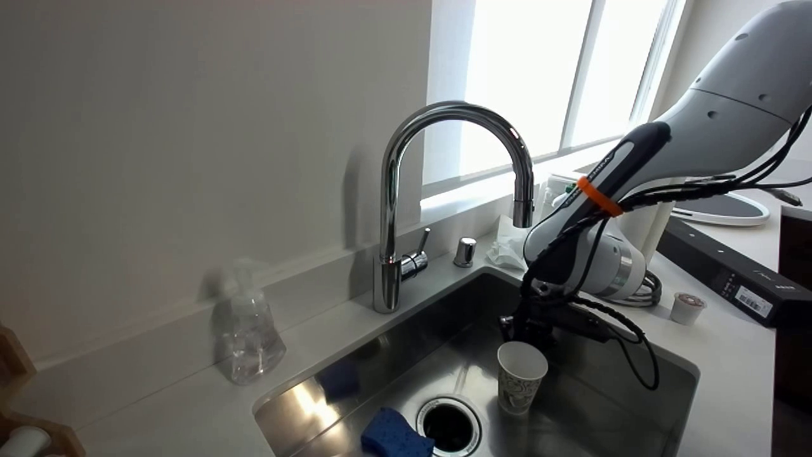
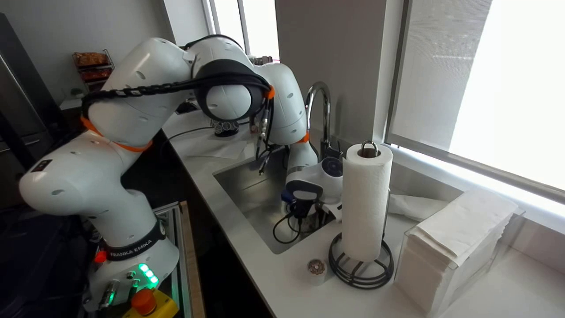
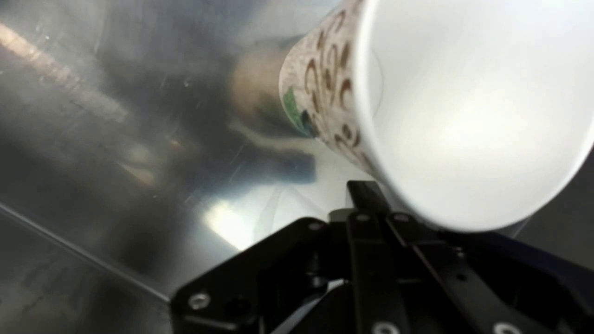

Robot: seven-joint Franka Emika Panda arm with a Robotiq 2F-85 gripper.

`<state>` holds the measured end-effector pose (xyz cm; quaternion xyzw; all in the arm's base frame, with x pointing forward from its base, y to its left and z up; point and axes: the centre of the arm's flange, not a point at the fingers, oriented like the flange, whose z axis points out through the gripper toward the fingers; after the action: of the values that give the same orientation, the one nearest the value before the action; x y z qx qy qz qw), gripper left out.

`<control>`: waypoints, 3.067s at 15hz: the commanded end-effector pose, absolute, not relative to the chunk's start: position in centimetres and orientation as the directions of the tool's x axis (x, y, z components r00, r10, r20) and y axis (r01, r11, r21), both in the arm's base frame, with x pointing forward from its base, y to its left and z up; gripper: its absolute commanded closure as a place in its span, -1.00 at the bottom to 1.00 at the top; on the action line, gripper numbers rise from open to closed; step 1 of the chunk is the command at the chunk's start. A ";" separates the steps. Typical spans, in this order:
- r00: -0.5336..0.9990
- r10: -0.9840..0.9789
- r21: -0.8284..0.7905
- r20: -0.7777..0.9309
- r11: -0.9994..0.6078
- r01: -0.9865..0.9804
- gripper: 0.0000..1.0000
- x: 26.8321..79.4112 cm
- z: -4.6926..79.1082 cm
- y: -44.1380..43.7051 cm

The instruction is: Put the paper cup inside the sink under the tap

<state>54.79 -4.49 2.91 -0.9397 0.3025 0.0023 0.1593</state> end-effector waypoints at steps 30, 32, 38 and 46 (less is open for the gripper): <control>0.954 -0.160 -0.004 0.253 -0.986 -0.164 1.00 37.3 28.0 -4.3; 0.978 -0.061 -0.042 0.198 -0.998 -0.053 0.46 37.0 28.7 -4.5; 0.974 0.214 -0.045 0.079 -0.975 0.218 -0.20 36.5 33.8 -0.1; 0.966 0.251 -0.042 0.066 -0.966 0.254 -1.00 30.5 47.0 9.4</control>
<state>34.23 6.44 41.37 -0.9877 -0.1552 -0.0138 0.0149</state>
